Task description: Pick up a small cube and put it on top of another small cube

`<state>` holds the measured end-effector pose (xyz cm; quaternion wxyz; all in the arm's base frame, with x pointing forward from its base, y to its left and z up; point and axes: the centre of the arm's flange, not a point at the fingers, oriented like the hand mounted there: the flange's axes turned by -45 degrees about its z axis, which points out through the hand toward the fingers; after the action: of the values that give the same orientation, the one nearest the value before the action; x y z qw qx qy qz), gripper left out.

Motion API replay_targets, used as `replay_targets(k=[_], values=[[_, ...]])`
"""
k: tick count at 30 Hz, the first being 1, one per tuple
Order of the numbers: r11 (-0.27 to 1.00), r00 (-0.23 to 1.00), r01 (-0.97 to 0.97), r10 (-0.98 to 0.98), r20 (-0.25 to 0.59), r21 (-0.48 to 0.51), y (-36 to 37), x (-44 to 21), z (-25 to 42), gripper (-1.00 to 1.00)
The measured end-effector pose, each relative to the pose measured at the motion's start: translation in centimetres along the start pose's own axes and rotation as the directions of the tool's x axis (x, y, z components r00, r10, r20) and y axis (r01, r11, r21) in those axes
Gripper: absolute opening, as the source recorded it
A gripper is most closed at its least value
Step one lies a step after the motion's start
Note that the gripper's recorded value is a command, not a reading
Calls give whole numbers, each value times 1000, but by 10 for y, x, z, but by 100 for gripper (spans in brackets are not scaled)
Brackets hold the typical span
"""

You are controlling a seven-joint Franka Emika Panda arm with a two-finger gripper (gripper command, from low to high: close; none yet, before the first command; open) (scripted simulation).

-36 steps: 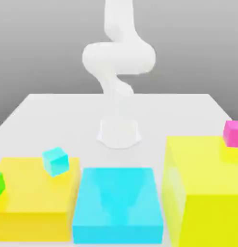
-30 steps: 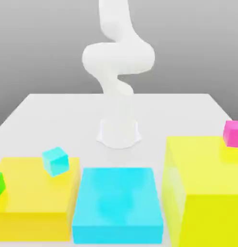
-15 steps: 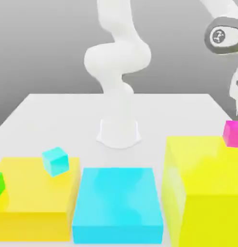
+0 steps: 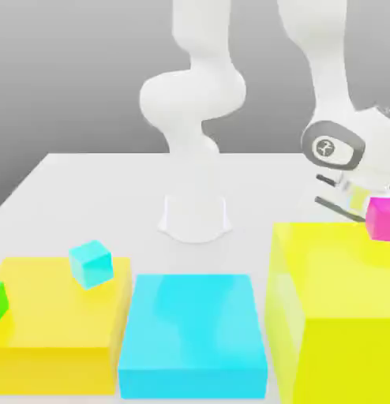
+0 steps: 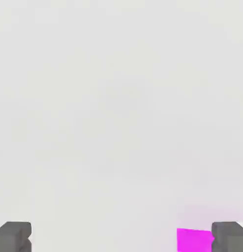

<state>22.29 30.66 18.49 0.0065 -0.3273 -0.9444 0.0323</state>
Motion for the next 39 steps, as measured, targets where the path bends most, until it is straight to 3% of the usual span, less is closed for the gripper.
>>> replay_targets(k=[2, 7, 8, 15, 21, 31, 35, 39], values=[[999, 1000, -3, 3, -8, -49, 8, -13, 0, 0], [998, 1000, -3, 3, -11, -65, 13, -17, 43, 0], [998, 1000, -3, 3, -11, -65, 13, -17, 51, -100], [998, 1000, -3, 2, -10, -63, 13, -17, 52, -100], [998, 1000, -3, 3, -9, -64, 10, -18, 0, -100], [980, 994, 62, -43, 103, -191, 85, -20, -179, -100], [971, 983, -156, 171, 72, -182, 82, -52, -232, -100], [890, 896, -439, 443, 3, -123, 65, -92, -270, -100]])
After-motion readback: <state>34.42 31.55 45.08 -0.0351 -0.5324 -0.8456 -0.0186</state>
